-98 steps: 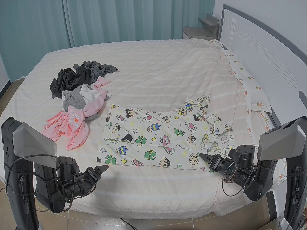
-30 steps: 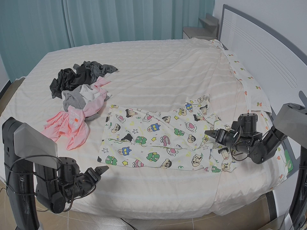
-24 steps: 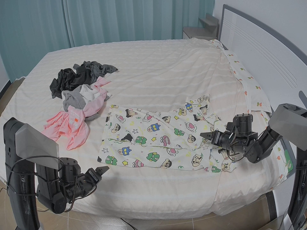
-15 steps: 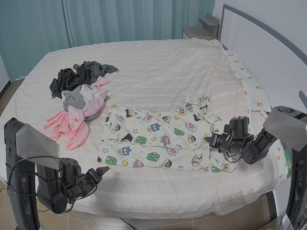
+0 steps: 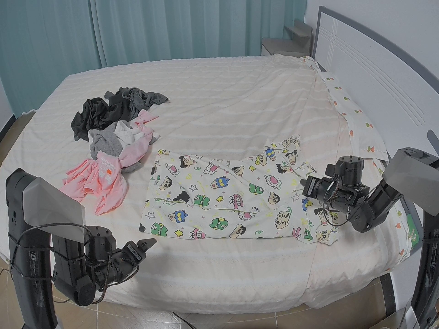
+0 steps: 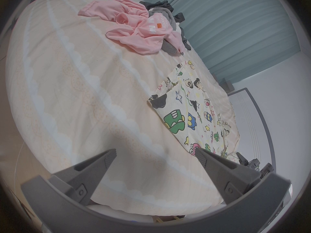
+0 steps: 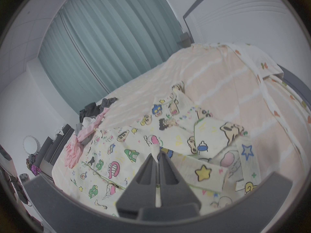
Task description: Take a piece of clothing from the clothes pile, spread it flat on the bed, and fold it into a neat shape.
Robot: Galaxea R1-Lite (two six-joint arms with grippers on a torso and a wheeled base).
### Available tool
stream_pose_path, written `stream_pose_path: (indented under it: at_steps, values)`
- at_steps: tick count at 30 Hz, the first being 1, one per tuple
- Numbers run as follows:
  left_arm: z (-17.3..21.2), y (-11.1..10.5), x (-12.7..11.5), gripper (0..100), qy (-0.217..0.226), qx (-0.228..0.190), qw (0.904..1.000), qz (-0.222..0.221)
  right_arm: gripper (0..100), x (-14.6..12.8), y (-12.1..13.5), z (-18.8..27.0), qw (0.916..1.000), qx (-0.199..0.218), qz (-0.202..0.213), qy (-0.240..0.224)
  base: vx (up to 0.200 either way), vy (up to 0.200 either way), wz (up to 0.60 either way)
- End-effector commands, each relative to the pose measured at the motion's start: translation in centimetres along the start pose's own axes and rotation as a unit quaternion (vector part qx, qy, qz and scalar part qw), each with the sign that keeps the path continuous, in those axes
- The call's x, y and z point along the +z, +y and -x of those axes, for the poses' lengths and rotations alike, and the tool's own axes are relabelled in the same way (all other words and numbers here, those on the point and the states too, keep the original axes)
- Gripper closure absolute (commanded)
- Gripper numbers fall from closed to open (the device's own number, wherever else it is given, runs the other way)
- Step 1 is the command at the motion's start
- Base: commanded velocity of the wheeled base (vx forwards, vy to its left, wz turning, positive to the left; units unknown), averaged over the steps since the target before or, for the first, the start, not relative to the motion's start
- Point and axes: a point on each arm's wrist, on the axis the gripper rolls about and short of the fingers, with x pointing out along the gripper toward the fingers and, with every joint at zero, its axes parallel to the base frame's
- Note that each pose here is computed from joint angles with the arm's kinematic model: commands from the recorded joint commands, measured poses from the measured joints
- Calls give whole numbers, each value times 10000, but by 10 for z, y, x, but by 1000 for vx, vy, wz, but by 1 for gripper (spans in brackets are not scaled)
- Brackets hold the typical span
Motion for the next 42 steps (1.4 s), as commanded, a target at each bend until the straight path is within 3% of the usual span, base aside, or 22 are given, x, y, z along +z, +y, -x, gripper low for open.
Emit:
stream_pose_path:
  at_steps: [1, 10, 15, 19, 26, 27, 32, 37, 42]
  values:
    - [0, -1, 1, 0, -47, -68, 10000, -4, 100, 12, 12, 16, 9997, 149, 46, -210, 0, 0, 0]
    - [0, -1, 1, 0, -47, -68, 10000, -4, 100, 22, 16, 22, 9967, 156, 330, -729, 0, 0, 0]
    - [0, -1, 1, 0, -51, -74, 10000, -4, 100, 11, 19, 19, 9951, 165, 714, -663, 0, 0, 0]
    - [0, -1, 1, 0, -53, -63, 10000, -4, 100, 21, 25, 20, 9894, 320, 880, -1109, 0, 0, 0]
    - [0, -1, 1, 0, -58, -70, 10000, -4, 100, 9, 30, 28, 9892, 302, 1053, -976, 0, 0, 0]
    - [0, -1, 1, 0, -53, -63, 10000, -4, 100, 21, 36, 37, 9858, 444, 977, -1290, 0, 0, 0]
    - [0, -1, 1, 0, -58, -70, 10000, -4, 100, 22, 36, 39, 9859, 298, 964, -1333, 0, 0, 0]
    - [0, -1, 1, 0, -53, -63, 10000, -4, 100, -4, 27, 23, 9890, 131, 1159, -912, 0, 0, 0]
    - [0, -1, 1, 0, -53, -63, 10000, -4, 100, -13, 11, 3, 9902, -23, 1130, -826, 0, 0, 0]
